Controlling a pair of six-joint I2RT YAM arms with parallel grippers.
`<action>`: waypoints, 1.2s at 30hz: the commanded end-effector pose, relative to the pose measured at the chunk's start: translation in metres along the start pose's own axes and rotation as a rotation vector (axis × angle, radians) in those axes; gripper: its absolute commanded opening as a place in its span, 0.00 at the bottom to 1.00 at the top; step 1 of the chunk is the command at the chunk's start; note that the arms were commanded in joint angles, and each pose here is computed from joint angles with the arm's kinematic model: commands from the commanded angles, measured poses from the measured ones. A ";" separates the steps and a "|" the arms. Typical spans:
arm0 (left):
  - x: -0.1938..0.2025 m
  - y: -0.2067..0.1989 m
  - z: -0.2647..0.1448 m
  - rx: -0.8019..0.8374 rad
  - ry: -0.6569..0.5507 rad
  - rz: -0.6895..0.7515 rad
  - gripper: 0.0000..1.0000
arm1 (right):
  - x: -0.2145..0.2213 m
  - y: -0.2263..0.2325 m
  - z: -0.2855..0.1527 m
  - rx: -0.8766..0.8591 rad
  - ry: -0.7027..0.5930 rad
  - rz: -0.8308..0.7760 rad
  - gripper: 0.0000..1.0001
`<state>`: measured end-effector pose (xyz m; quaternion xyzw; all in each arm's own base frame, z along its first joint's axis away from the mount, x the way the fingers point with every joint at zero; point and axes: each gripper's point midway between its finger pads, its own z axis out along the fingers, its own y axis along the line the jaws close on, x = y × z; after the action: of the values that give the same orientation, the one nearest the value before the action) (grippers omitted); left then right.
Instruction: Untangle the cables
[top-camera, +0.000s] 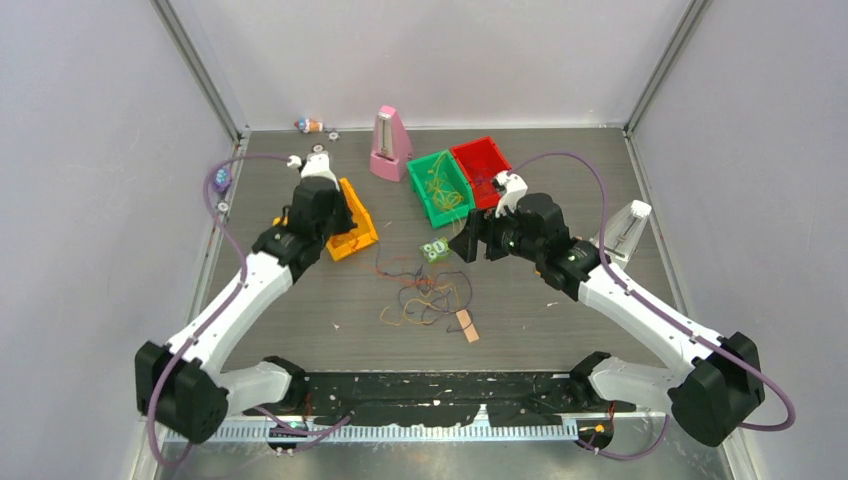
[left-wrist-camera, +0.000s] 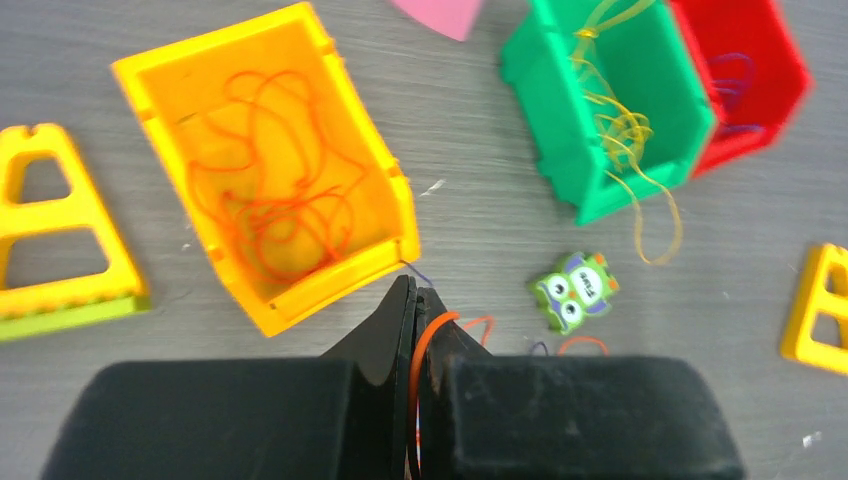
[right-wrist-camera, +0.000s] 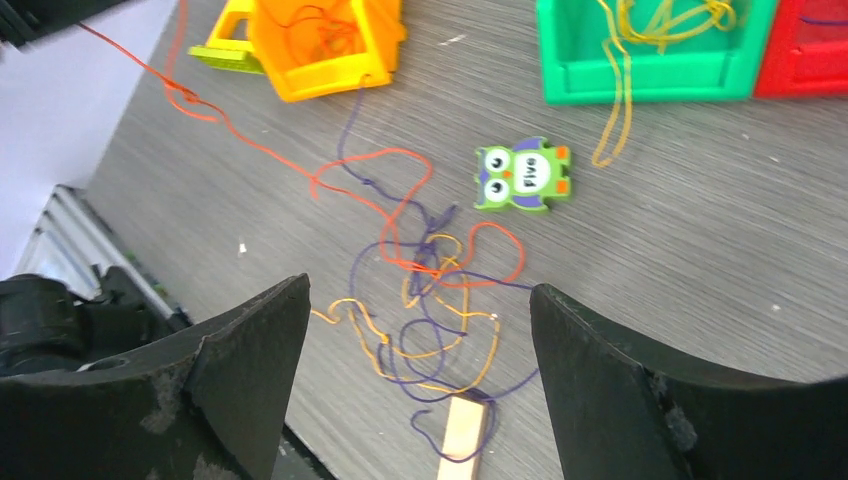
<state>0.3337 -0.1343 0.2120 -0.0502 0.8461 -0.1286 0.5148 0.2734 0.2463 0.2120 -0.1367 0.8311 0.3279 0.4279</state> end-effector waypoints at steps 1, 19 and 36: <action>-0.003 0.036 0.006 -0.255 0.128 -0.086 0.00 | -0.017 -0.008 -0.005 0.040 -0.128 -0.039 0.85; -0.141 -0.002 -0.045 -0.153 -0.069 -0.110 0.00 | 0.027 -0.002 0.011 -0.059 -0.018 -0.109 0.88; -0.277 -0.005 -0.118 -0.146 -0.400 -0.165 0.00 | 0.143 0.002 0.080 0.046 0.306 -0.191 0.91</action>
<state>0.3510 -0.0863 0.5105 -0.1598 0.7244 -0.1570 0.6520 0.2233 0.2995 0.0609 -0.2614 0.8792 0.2557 0.3056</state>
